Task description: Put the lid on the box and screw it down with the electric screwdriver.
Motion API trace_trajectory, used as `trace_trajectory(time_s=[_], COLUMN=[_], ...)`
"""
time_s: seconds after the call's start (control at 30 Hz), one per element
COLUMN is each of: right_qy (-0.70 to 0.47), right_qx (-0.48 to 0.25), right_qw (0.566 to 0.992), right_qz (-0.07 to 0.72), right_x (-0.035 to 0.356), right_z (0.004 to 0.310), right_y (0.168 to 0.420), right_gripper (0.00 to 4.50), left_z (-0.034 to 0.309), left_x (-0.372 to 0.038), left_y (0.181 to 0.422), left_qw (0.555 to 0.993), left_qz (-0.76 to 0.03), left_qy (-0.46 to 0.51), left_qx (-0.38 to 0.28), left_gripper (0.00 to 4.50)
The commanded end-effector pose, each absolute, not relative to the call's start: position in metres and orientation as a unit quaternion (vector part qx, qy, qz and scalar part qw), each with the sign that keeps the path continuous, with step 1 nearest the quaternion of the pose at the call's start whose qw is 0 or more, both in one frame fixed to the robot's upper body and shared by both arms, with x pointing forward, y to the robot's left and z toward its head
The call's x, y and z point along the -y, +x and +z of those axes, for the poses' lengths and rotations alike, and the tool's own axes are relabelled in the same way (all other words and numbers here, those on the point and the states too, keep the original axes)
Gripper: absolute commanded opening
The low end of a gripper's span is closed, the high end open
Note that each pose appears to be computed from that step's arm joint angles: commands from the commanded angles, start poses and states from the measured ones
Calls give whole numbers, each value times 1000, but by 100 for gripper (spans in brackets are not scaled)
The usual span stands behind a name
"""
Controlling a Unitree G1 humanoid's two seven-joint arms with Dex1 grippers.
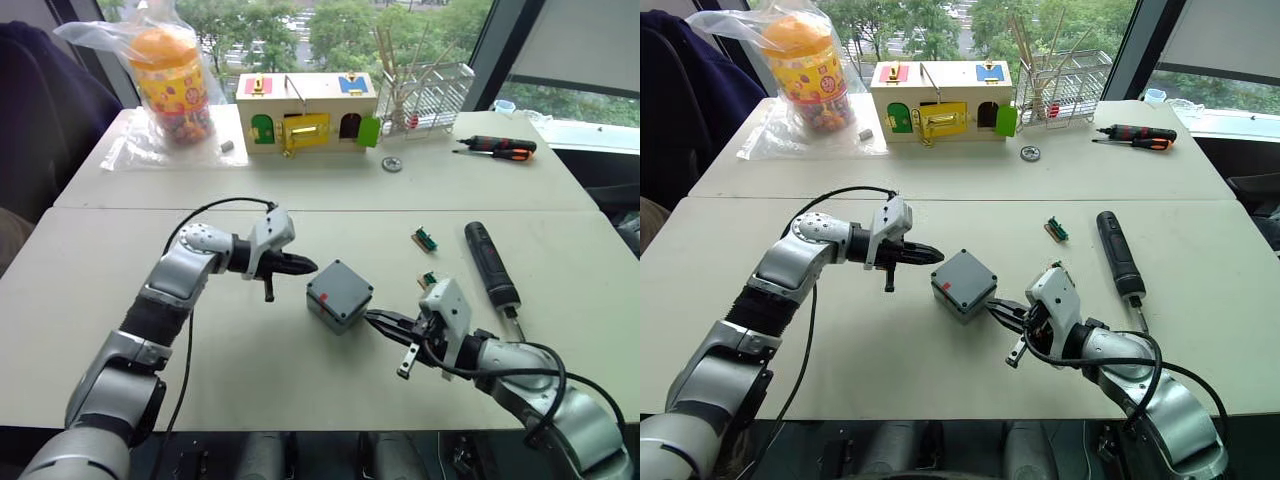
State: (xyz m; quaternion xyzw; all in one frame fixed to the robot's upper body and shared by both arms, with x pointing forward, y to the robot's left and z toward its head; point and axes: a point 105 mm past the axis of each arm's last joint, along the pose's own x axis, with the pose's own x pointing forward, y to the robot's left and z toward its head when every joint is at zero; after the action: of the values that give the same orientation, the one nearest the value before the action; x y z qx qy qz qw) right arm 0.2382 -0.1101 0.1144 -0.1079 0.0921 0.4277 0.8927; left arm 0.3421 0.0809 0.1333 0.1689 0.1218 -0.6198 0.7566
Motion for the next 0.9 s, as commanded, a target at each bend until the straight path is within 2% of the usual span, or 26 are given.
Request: trace_trajectory(time_s=[0.03,0.9], right_qy=[-114,-107], right_qx=[-70,-74], right_qw=[889,885], right_qz=[437,448], right_x=[106,94], right_z=[122,117], right_y=[239,244], right_gripper=[5,5], left_z=[145,143], left_x=[-76,-71], left_y=[339,329], left_qw=[752,741], left_qz=[-626,-640], left_qy=[180,174], left_qx=[-100,-104], left_gripper=[0,0])
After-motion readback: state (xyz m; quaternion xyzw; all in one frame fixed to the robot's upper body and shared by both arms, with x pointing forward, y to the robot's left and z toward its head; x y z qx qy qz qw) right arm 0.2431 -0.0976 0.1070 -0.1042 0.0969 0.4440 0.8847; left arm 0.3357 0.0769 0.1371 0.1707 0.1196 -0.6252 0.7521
